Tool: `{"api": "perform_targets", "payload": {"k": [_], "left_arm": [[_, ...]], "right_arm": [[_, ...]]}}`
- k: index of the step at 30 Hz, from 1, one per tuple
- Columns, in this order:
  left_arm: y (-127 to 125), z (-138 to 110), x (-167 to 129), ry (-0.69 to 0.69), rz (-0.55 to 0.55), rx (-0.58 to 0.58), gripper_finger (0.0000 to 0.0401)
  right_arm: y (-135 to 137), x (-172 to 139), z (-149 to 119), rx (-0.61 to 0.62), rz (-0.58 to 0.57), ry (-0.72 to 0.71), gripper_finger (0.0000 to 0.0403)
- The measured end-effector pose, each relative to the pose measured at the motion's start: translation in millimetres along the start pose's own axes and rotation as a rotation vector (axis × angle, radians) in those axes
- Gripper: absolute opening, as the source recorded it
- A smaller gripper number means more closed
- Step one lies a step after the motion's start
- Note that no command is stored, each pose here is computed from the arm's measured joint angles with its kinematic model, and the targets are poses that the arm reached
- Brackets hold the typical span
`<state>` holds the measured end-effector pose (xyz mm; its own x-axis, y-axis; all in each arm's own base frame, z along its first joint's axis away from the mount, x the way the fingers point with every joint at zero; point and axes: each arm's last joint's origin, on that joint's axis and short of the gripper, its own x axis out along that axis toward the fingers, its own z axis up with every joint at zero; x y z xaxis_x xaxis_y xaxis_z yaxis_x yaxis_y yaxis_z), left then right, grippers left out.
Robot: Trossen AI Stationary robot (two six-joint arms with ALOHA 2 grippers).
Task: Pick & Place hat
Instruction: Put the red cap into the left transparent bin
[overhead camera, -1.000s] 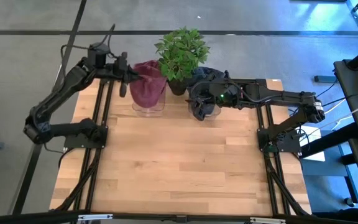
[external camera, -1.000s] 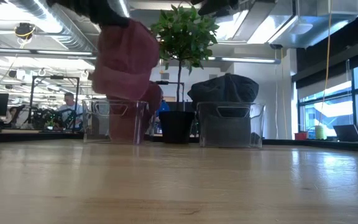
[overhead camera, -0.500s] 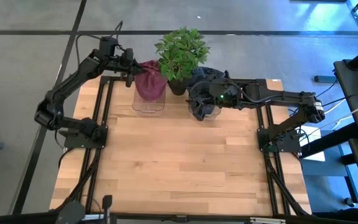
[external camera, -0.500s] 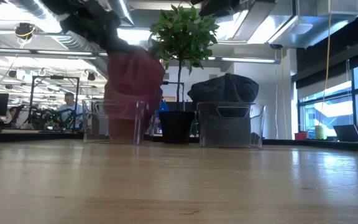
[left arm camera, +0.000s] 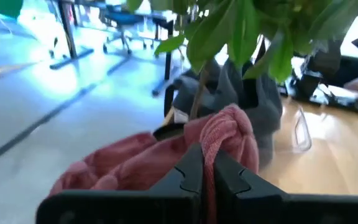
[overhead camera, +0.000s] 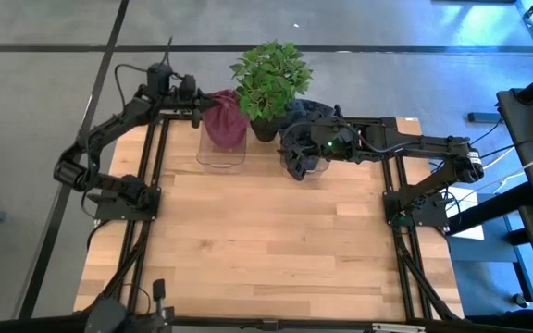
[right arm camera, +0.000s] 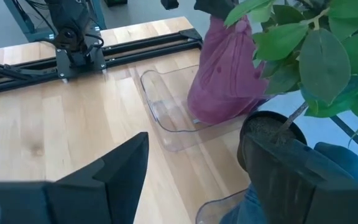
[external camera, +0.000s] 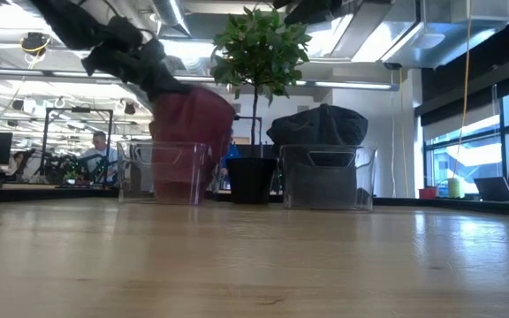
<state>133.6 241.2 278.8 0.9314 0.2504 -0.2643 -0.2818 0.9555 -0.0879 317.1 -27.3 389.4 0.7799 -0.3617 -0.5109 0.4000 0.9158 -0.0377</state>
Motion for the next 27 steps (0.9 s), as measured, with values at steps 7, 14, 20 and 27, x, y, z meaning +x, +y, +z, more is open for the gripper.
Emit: {"api": "perform_targets", "payload": {"k": [7,14,20,27], "left_arm": [[0,-16,2,0.013,0.067,-0.039,0.0003],[2,-30,3,0.060,0.178,-0.063,0.0003],[4,-33,2,0.080,0.259,-0.070,0.0012],[5,-29,2,0.066,0.289,-0.086,0.0039]], "right_arm": [[0,0,0,-0.003,0.000,0.000,0.0261],[0,0,0,-0.003,0.000,0.000,0.0261],[0,0,0,-0.008,0.001,0.000,0.0261],[0,0,0,-0.007,0.001,0.000,0.0261]]}}
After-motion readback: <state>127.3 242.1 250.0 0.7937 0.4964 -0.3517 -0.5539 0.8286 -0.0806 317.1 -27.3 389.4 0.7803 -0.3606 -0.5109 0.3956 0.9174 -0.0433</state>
